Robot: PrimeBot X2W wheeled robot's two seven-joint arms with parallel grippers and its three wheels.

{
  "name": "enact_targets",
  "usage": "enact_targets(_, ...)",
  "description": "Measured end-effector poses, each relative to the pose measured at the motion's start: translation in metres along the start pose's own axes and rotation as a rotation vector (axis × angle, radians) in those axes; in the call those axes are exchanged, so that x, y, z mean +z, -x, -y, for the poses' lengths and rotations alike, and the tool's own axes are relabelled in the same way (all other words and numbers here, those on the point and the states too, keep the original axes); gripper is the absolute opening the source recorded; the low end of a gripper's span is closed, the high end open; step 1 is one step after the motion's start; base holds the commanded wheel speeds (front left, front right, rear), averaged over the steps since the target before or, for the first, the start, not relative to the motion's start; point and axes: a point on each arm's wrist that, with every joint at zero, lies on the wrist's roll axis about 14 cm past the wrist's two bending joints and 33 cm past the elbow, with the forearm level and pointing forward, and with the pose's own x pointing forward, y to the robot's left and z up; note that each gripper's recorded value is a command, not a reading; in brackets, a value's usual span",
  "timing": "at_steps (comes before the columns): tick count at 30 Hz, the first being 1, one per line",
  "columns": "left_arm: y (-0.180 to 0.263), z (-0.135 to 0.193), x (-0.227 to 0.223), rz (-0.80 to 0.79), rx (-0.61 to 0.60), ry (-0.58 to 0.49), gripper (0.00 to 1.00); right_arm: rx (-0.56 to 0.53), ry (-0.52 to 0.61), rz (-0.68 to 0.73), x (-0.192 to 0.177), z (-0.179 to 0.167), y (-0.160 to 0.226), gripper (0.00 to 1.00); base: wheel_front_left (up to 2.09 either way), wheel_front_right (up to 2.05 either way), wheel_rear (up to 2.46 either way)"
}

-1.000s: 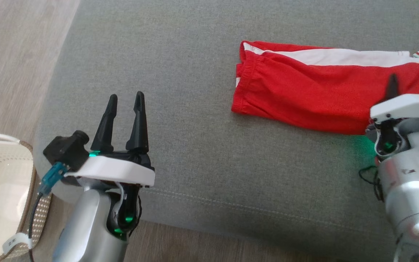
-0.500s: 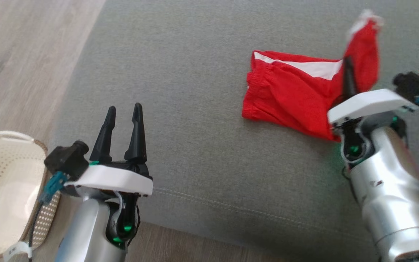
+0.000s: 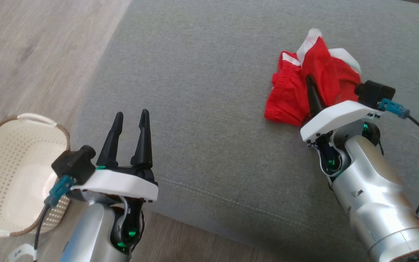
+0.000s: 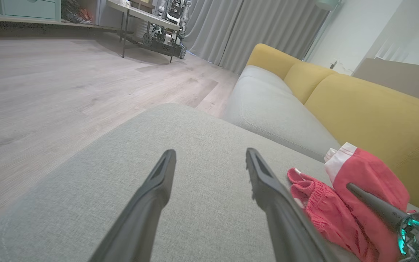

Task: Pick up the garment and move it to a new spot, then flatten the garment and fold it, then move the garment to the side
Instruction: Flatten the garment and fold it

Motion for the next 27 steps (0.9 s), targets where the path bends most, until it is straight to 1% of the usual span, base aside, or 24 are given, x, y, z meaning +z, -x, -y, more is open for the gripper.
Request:
enact_targets(1, 0.001, -0.002, 0.0, 0.0, 0.006, -0.002, 1.0, -0.002, 0.004, -0.019, -0.006, 0.001, 0.0, 0.11, 0.0, 0.0, 0.0)
enact_targets(2, 0.002, -0.004, 0.001, 0.0, 0.012, -0.004, 1.0, -0.005, 0.006, -0.035, -0.011, 0.001, -0.001, 0.96, 0.0, 0.0, 0.0)
enact_targets(3, 0.002, -0.006, 0.0, -0.001, 0.018, -0.003, 1.0, -0.005, 0.007, -0.047, -0.015, 0.001, -0.002, 1.0, 0.0, 0.0, 0.0)
enact_targets(9, 0.006, -0.012, -0.001, -0.009, 0.039, -0.002, 1.0, 0.056, -0.026, -0.057, -0.019, -0.022, -0.013, 1.0, 0.0, 0.0, 0.0)
enact_targets(13, 0.006, -0.013, -0.004, -0.016, 0.05, 0.002, 1.0, 0.079, -0.035, -0.072, -0.025, -0.029, -0.014, 1.0, 0.0, 0.0, 0.0)
enact_targets(18, 0.006, -0.012, -0.008, -0.03, 0.048, 0.008, 1.0, 0.078, -0.046, -0.161, -0.052, -0.029, -0.009, 1.0, 0.0, 0.0, 0.0)
enact_targets(20, 0.006, -0.011, -0.009, -0.033, 0.045, 0.009, 1.0, 0.085, -0.057, -0.176, -0.057, -0.031, -0.008, 1.0, 0.0, 0.0, 0.0)
enact_targets(24, 0.005, -0.008, -0.011, -0.037, 0.038, 0.011, 1.0, 0.091, -0.083, -0.184, -0.059, -0.035, -0.005, 1.0, 0.0, 0.0, 0.0)
enact_targets(27, 0.003, -0.004, -0.011, -0.037, 0.025, 0.01, 1.0, 0.1, -0.087, -0.166, -0.051, -0.038, -0.003, 1.0, 0.0, 0.0, 0.0)
